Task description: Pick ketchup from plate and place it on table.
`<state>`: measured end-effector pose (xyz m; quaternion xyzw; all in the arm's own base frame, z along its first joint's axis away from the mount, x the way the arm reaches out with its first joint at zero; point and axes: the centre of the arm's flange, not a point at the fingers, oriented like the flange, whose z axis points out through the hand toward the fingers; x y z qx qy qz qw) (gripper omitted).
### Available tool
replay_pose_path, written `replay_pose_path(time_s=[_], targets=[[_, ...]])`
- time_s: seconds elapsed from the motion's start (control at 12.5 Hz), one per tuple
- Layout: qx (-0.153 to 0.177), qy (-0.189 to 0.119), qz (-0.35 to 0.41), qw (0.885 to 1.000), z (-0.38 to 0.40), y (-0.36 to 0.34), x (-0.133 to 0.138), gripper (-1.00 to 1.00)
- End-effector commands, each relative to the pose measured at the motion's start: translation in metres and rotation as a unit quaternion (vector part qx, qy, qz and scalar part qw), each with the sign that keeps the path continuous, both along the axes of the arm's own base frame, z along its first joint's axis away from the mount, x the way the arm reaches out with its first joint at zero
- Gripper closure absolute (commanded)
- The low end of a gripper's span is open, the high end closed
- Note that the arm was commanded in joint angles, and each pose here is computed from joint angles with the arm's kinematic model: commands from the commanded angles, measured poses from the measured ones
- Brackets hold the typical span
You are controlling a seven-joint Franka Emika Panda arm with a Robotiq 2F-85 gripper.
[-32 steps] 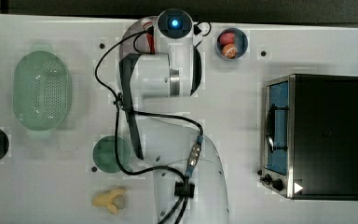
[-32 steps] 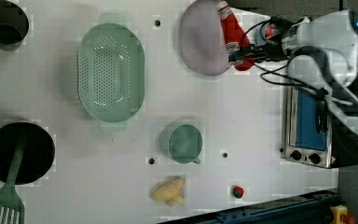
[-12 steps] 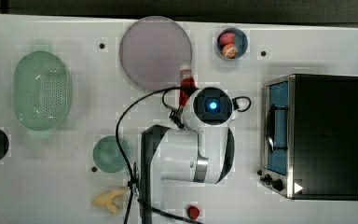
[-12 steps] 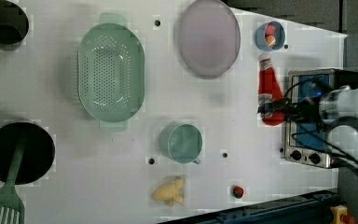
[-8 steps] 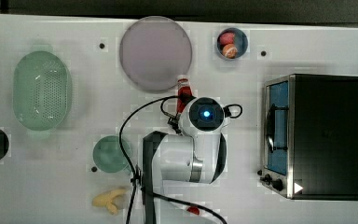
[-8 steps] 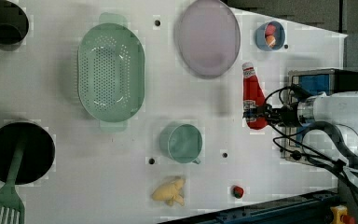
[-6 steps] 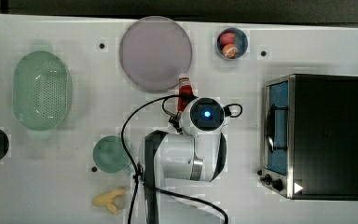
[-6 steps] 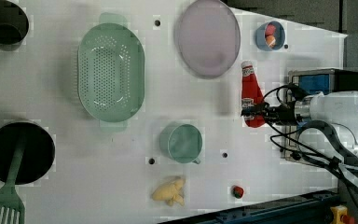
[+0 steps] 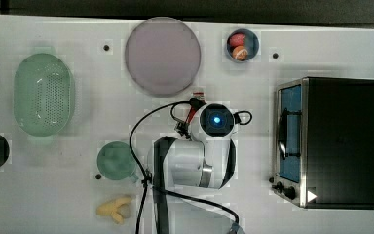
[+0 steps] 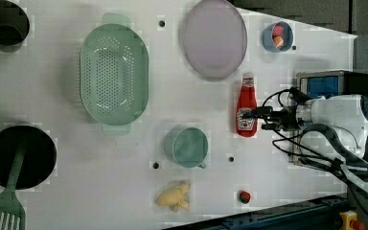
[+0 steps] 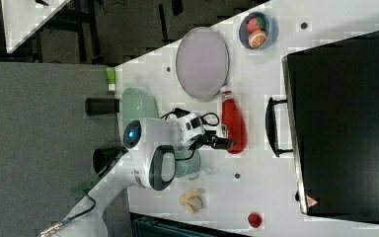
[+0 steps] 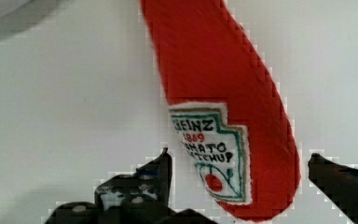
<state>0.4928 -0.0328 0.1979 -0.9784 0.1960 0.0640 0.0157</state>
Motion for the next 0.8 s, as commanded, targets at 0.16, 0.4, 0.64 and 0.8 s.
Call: replay_pose_path(time_s=[0.16,0.4,0.64,0.8], targets=[[-0.012,-0.100,-0.019,0.995,0.104,0.002,0.045,-1.00],[-0.014,-0.105,-0.067,0.992,0.175,0.005,0.064,-1.00],[-0.015,-0.089,-0.148,0.985,0.239,0.013,0.076,-1.00],[-0.018,-0.065,-0.187,0.980,0.271,0.016,0.077,-1.00]])
